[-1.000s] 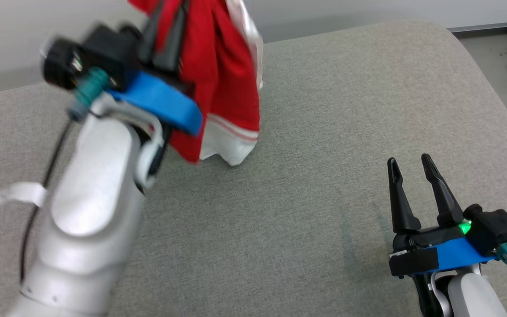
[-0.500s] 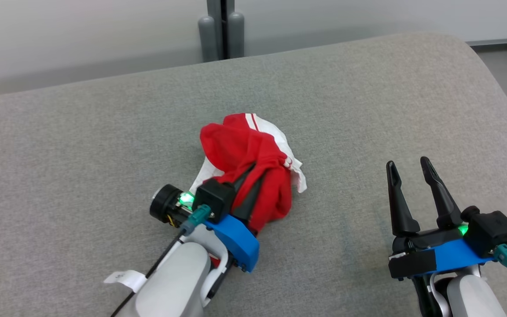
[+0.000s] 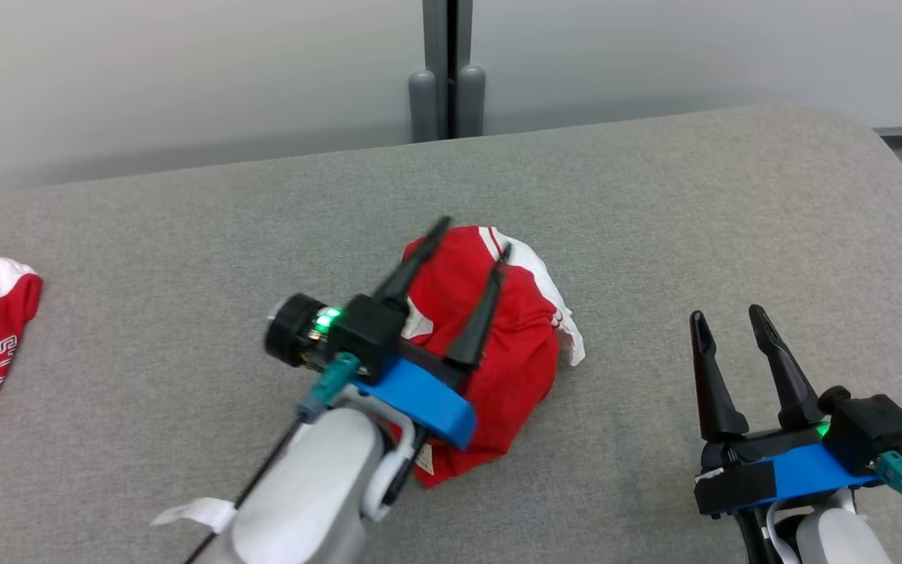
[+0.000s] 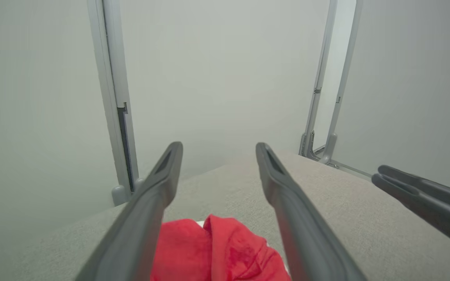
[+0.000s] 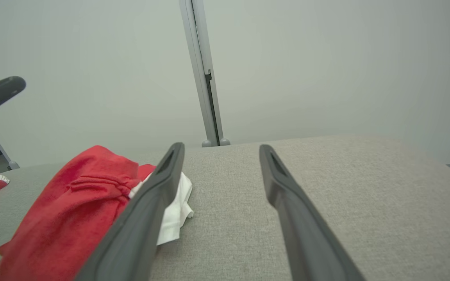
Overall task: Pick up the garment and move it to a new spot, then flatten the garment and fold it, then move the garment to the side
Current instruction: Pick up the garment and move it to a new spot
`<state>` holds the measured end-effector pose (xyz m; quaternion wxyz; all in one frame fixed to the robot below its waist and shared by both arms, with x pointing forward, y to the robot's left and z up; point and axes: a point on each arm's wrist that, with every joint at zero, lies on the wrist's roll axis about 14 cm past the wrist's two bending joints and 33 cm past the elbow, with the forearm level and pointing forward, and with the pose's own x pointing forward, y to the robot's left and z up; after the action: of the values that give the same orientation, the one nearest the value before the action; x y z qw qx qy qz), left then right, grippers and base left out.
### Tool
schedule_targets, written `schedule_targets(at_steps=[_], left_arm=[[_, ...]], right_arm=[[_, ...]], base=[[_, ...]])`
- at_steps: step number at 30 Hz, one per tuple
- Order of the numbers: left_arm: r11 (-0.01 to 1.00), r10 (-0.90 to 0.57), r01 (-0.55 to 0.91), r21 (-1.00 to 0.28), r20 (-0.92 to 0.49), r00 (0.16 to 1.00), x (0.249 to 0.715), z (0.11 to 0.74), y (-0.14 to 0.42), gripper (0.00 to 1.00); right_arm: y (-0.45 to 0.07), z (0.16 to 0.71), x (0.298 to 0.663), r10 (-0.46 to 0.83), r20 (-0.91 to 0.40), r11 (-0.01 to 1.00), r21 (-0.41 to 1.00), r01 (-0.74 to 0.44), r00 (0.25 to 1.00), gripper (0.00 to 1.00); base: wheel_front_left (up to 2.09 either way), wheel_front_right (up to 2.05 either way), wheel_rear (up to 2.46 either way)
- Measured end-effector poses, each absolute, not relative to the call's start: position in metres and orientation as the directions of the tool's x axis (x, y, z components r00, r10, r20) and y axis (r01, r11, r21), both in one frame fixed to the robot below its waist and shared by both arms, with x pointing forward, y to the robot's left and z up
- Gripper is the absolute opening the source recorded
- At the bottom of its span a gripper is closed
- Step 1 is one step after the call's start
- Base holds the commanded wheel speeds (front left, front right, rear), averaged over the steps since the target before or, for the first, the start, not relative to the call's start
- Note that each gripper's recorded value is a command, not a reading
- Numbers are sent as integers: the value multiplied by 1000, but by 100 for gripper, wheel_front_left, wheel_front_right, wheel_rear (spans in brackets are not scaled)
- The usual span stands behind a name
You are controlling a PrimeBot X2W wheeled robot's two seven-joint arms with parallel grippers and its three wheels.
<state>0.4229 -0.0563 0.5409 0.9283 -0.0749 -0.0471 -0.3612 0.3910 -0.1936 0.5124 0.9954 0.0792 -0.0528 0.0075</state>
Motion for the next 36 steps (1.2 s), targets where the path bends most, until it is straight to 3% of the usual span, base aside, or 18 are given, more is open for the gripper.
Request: schedule_targets(at_steps=[7, 13, 27, 36], left_arm=[[877, -458, 473, -82, 156, 875, 447, 546, 28, 100], [949, -293, 308, -73, 170, 941, 445, 551, 97, 100], [992, -64, 75, -101, 109, 992, 397, 526, 178, 100], [994, -48, 53, -99, 58, 997, 378, 506, 186, 100]], right_arm=[[-187, 516, 392, 26, 117, 987, 153, -44, 993, 100], [-178, 516, 392, 53, 116, 987, 142, -70, 992, 100], [-164, 517, 386, 97, 112, 985, 132, -111, 989, 100], [-161, 513, 380, 108, 84, 985, 129, -118, 991, 100]], base=[[0, 0, 0], [0, 0, 0], [0, 0, 0], [0, 0, 0]])
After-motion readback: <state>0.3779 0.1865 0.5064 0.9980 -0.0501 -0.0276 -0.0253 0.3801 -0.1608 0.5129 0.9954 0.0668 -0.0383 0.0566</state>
